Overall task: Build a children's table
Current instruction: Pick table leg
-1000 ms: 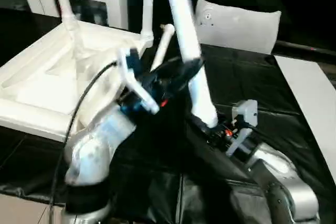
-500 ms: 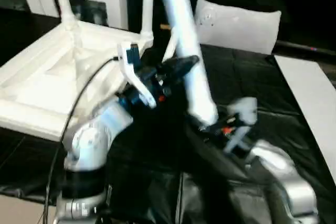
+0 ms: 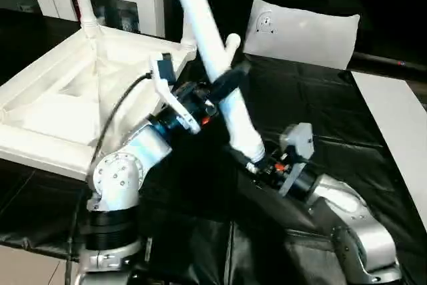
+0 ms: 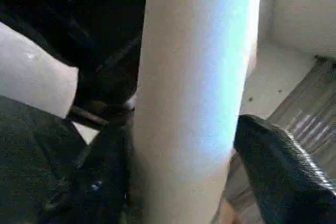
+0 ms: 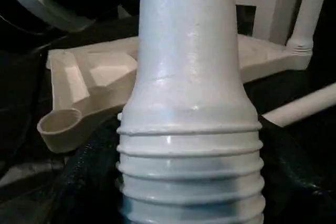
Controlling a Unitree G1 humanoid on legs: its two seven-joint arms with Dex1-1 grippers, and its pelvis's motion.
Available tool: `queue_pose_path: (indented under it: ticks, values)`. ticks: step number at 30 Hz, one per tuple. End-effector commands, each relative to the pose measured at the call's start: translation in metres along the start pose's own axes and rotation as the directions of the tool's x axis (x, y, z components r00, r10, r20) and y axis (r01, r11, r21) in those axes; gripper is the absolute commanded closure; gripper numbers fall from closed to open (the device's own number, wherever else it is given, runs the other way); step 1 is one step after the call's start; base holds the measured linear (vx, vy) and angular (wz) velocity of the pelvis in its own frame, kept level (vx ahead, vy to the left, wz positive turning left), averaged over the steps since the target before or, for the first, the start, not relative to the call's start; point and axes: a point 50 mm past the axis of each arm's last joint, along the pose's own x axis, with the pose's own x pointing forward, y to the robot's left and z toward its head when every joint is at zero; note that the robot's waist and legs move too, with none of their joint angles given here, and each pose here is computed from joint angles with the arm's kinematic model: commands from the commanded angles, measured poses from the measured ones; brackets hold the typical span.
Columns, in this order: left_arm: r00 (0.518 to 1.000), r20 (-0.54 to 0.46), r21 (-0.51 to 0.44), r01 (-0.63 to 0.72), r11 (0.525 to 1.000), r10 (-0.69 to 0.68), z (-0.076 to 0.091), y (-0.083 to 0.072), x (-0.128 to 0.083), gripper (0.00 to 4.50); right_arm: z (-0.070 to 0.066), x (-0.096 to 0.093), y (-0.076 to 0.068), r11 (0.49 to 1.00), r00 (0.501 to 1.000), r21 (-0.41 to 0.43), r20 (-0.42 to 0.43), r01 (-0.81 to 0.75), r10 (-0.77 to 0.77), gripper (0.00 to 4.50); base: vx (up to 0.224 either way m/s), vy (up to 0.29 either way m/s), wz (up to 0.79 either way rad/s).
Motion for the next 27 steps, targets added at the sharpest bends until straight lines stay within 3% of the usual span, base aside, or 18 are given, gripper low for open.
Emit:
queue_pose_path:
  ticks: [1, 4, 7, 9, 12, 25, 27]
  values:
    - [1.000, -0.010, 0.011, 0.003, 1.000, -0.003, 0.001, -0.001, 0.004, 1.36, 0.002, 0.000, -0.003, 1.000, 1.000, -0.016, 0.010, 0.012, -0.012, 1.73, 0.000, 0.000, 0.00]
    - [1.000, -0.012, 0.027, -0.012, 1.000, 0.012, 0.004, 0.000, 0.004, 1.44, 0.002, 0.002, -0.005, 1.000, 1.000, -0.014, 0.016, 0.020, -0.019, 1.73, 0.000, 0.000, 0.00]
    - [1.000, -0.017, 0.036, -0.016, 0.999, 0.017, 0.005, 0.000, 0.004, 1.93, 0.002, 0.003, -0.004, 1.000, 1.000, -0.017, 0.017, 0.017, -0.017, 1.73, 0.000, 0.000, 0.00]
    - [1.000, -0.019, 0.046, -0.019, 0.999, 0.019, 0.005, 0.000, 0.004, 1.88, 0.003, 0.004, -0.004, 1.000, 1.000, -0.018, 0.020, 0.016, -0.015, 1.73, 0.000, 0.000, 0.00]
    - [0.999, -0.016, 0.057, -0.029, 0.998, 0.030, 0.007, 0.001, 0.004, 2.30, 0.004, 0.005, -0.005, 1.000, 1.000, -0.018, 0.021, 0.016, -0.016, 1.73, 0.000, 0.000, 0.00]
    - [0.997, 0.000, 0.106, -0.073, 0.992, 0.073, 0.013, 0.005, 0.005, 2.60, 0.002, 0.005, -0.004, 1.000, 1.000, -0.006, 0.018, 0.023, -0.023, 1.73, 0.000, 0.000, 0.00]
    - [0.997, -0.001, 0.116, -0.078, 0.990, 0.079, 0.015, 0.005, 0.005, 2.60, 0.002, 0.005, -0.002, 0.997, 1.000, 0.078, 0.019, -0.005, 0.004, 1.18, 0.000, 0.000, 0.00]
